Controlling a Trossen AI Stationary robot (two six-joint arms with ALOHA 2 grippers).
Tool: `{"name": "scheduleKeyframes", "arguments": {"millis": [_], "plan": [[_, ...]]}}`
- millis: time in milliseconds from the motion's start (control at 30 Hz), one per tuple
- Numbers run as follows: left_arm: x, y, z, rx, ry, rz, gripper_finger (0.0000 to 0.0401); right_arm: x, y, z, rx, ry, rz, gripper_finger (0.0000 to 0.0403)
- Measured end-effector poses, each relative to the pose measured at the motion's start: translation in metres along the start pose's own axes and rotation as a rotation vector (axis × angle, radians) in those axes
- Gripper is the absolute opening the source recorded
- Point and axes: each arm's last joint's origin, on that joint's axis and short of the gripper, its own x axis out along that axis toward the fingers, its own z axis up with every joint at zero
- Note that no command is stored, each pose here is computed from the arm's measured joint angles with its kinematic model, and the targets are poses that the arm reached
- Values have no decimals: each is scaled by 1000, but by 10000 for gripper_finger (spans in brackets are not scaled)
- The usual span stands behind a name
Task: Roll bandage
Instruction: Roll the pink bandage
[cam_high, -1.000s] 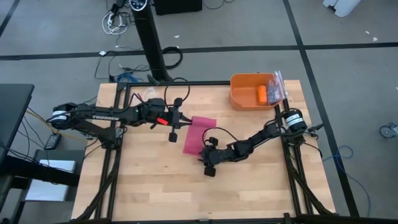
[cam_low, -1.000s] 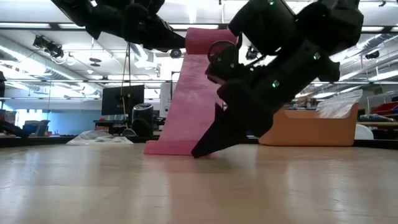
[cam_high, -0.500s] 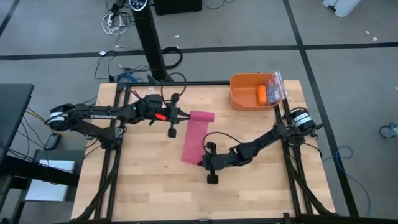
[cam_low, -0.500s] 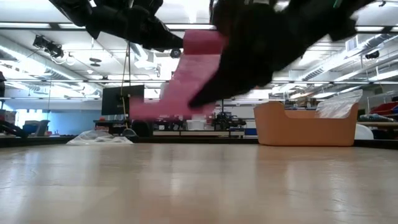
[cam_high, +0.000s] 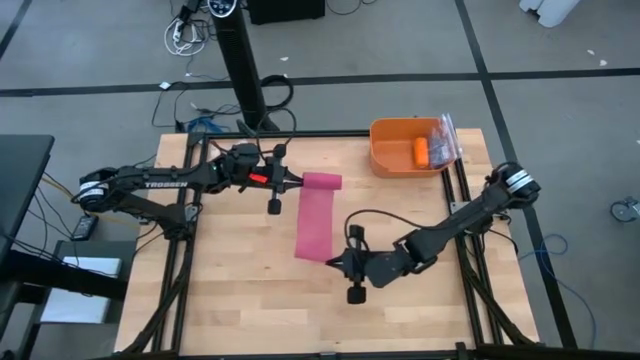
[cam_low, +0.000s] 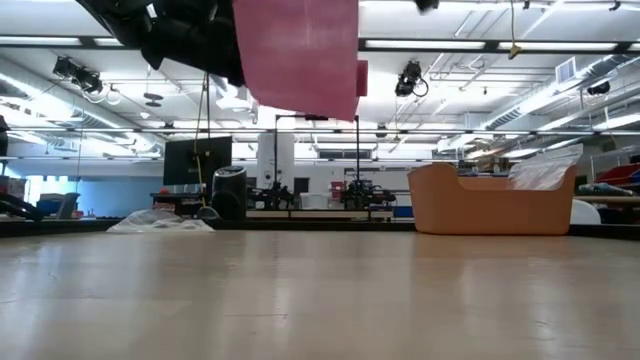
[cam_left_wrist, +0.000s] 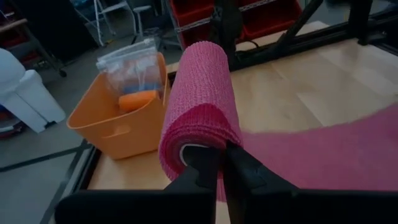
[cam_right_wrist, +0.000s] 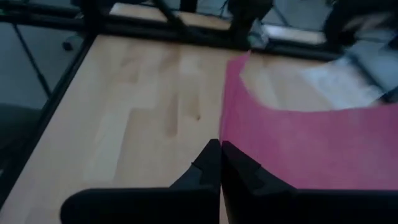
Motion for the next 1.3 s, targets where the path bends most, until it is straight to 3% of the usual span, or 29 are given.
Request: {"name": "scheduleKeyframes", "arguments": {"millis": [167,367,600,933,1300], "plan": [[0,1,-1,-3,7,1,13,-15,-4,32,-29,-44,-50,1],[-3,11,-2,-31,-11,34,13,-31,7,51,-24,-87,0,1],[-10,26,5,-113,-170,-39,13,-32,29,33,19,-26,39,0],[-16,32,15,-215,-297,-149,13,-24,28,7,60,80,46,0],[-30,44,24,-311,-385,-110,13,-15,28,-29,154,180,92,0]]}}
